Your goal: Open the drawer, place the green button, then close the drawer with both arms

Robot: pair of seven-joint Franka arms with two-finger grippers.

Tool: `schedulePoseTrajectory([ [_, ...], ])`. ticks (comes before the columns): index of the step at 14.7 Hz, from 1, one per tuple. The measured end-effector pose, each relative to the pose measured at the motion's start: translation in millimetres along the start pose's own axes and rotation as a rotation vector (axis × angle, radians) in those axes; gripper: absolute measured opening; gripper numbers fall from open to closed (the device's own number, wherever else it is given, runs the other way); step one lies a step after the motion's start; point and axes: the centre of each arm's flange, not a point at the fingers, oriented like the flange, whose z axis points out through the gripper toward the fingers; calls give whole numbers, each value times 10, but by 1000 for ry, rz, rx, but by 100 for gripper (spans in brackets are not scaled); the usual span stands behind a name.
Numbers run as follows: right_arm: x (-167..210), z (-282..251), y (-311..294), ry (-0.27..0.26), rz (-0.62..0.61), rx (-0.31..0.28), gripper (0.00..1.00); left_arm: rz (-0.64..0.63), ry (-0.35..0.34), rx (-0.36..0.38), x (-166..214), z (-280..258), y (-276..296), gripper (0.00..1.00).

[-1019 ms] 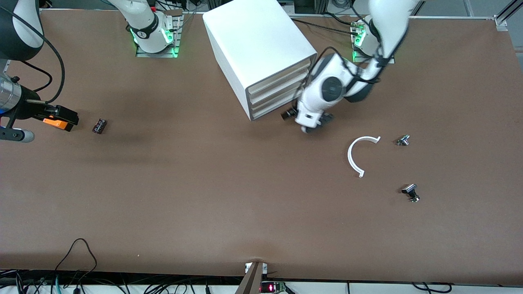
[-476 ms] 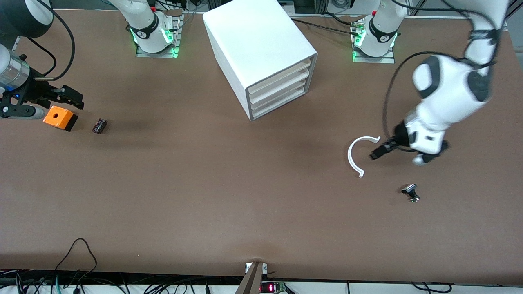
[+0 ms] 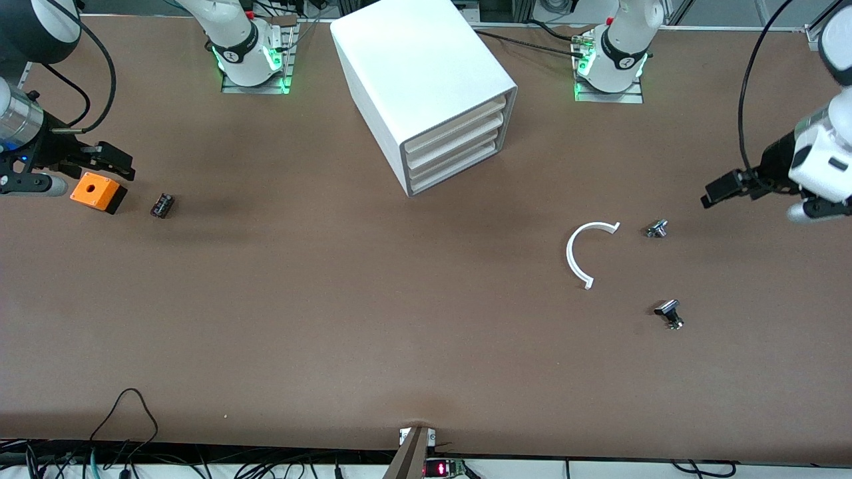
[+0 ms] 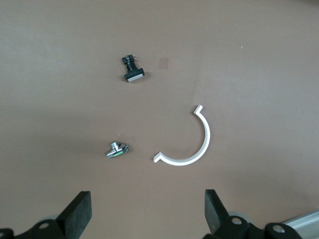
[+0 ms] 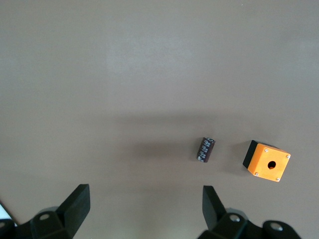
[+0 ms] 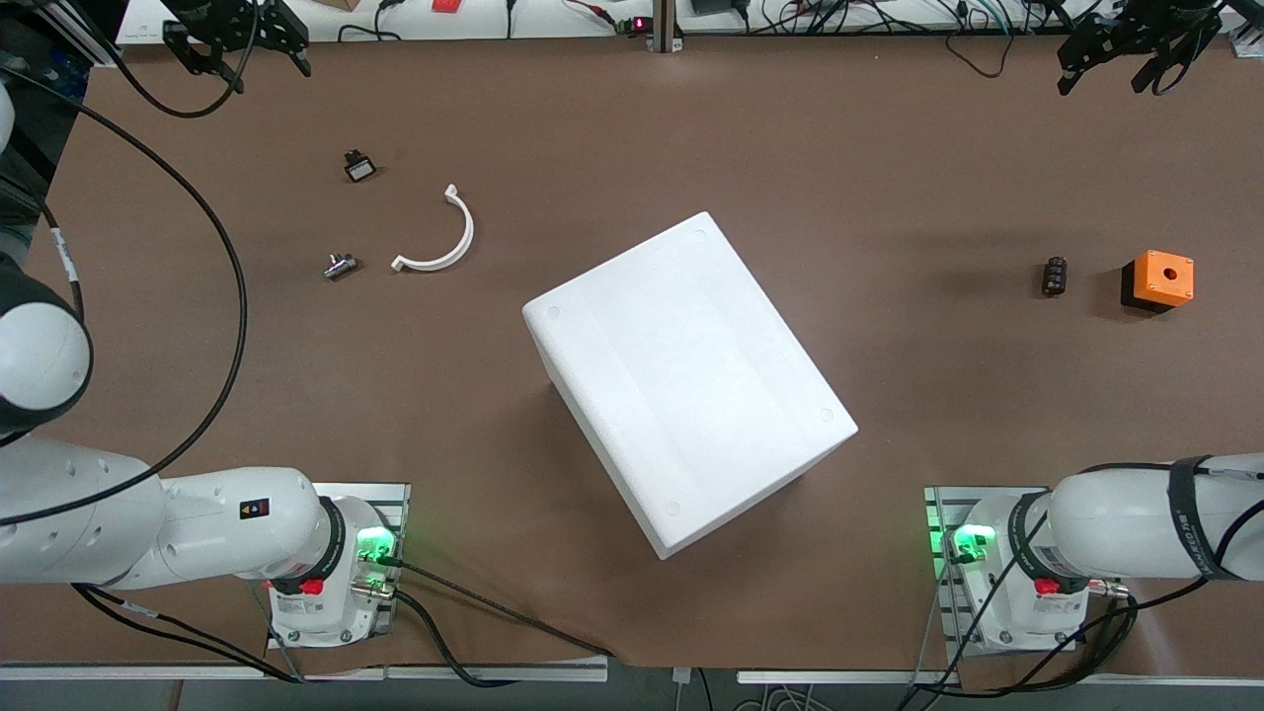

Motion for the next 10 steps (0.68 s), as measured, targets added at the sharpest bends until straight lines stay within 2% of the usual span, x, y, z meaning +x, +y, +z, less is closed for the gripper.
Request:
schedulePoseTrajectory([
  [3,9,-23,18,10,3,0,100,5,-9,38,-189,-151,173,100],
  [10,33,30,39,0,6,0,100,-3,-30,43,-180,-84,176,100],
])
